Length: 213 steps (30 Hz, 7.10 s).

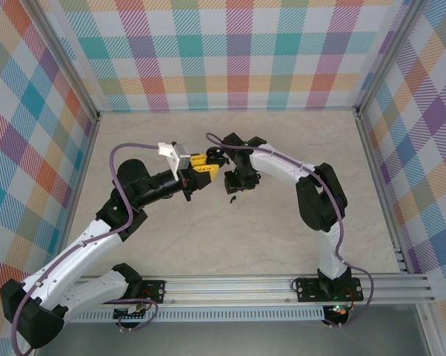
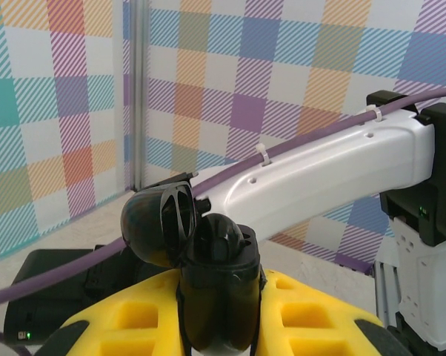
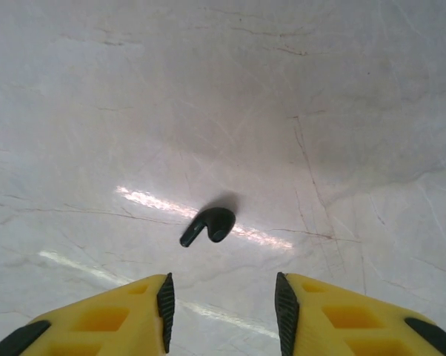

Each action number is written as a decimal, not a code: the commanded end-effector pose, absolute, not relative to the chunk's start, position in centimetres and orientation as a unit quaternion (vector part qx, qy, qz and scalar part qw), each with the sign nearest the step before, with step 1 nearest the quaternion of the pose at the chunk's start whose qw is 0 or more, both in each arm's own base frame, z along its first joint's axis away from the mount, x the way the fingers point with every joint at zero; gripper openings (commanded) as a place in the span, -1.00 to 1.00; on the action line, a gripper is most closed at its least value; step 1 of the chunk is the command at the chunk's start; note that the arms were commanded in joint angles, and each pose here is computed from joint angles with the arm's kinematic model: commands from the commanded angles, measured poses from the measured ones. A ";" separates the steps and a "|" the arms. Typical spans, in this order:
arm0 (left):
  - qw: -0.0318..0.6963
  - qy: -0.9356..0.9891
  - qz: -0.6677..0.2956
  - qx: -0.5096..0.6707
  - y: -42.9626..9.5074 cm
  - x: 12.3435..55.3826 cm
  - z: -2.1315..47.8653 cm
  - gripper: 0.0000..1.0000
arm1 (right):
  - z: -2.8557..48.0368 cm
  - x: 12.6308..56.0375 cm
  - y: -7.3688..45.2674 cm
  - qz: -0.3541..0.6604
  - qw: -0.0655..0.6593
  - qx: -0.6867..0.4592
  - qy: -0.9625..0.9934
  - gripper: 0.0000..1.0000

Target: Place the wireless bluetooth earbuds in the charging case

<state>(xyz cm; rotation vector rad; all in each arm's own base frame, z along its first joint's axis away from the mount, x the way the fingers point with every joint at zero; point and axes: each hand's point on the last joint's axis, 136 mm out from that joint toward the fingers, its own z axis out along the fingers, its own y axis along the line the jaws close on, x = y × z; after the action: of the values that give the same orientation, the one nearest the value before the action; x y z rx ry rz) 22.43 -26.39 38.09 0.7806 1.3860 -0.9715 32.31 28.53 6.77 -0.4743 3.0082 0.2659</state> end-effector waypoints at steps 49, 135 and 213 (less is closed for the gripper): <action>0.611 0.570 -0.429 0.342 -26.5 21.6 40.4 -0.95 | 0.4 31.6 28.8 0.001 -0.031 0.005 1.000 -0.38; 0.537 0.670 -0.471 0.204 -28.7 30.4 32.1 -0.94 | 38.6 29.7 24.6 0.558 0.397 -0.154 0.712 -0.55; 0.567 0.597 -0.513 0.243 -29.9 27.3 36.0 -0.97 | 36.6 29.0 29.4 0.548 0.356 -0.202 0.730 -0.56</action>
<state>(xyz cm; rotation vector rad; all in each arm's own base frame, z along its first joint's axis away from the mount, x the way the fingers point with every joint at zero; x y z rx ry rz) 28.24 -30.21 33.53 0.5715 1.4983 -1.1982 29.28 28.99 35.88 -0.4734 1.9064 1.4142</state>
